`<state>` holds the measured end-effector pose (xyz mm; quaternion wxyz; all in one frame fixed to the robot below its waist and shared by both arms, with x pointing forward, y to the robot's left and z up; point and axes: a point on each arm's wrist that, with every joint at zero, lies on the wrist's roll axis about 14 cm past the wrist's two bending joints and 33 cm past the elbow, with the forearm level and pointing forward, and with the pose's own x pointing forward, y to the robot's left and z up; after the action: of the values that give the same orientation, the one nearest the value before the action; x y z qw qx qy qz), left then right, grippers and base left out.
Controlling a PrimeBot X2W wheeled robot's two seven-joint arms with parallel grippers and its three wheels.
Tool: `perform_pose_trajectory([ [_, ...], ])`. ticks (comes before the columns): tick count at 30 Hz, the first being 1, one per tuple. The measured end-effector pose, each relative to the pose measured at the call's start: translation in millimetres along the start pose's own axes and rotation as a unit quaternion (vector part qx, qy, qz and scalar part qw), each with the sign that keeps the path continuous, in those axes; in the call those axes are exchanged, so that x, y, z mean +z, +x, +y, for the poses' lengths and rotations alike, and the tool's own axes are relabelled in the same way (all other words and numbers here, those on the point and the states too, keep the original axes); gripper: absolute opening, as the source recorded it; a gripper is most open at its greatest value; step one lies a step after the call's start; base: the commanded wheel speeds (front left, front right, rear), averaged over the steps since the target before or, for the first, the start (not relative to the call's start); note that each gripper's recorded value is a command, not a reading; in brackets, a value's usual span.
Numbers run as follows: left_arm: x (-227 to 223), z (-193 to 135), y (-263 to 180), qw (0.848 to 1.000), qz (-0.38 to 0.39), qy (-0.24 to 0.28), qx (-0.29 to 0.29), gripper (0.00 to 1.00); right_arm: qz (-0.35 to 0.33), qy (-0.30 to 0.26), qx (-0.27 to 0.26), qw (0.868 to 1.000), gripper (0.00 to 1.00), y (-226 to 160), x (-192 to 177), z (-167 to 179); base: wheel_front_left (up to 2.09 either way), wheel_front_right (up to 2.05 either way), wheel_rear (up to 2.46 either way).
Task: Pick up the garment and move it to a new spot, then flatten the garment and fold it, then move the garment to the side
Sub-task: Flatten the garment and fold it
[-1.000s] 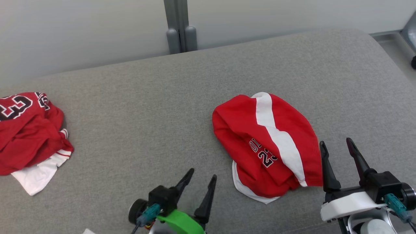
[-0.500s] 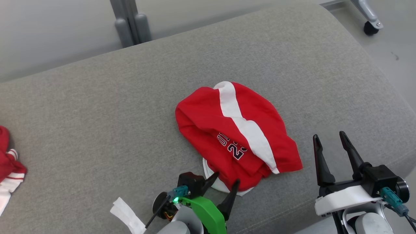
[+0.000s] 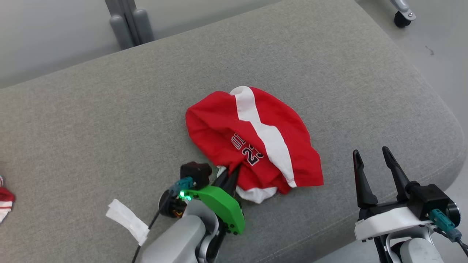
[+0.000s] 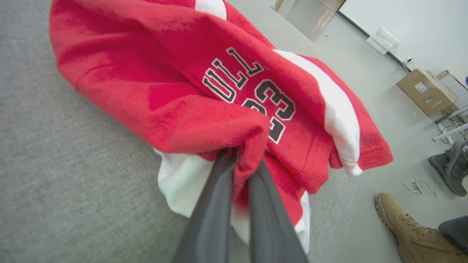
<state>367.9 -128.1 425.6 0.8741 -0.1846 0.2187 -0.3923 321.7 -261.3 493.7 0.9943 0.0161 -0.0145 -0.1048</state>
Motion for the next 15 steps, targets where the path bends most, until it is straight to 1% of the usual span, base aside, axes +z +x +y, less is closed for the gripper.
perform_pose_trajectory([
  [4,31.5,17.0,0.0,0.999,-0.04,0.007,0.017,0.0,0.0,0.004,0.005,1.0,1.0,1.2,-0.7,3.6,0.0,0.0,0.0],
  [8,69.3,36.1,-8.2,0.996,-0.077,0.029,0.029,0.0,0.001,0.009,0.013,1.0,1.0,1.3,-2.2,8.3,0.0,0.0,0.0],
  [11,105.2,37.3,-15.2,0.993,-0.112,0.033,0.027,0.0,-0.003,0.012,0.019,1.0,1.0,2.5,-0.4,12.5,0.0,0.0,0.0],
  [15,151.8,29.6,-29.5,0.986,-0.162,0.033,0.021,0.0,-0.008,0.015,0.027,0.999,1.0,3.3,2.2,17.5,0.0,0.0,0.0],
])
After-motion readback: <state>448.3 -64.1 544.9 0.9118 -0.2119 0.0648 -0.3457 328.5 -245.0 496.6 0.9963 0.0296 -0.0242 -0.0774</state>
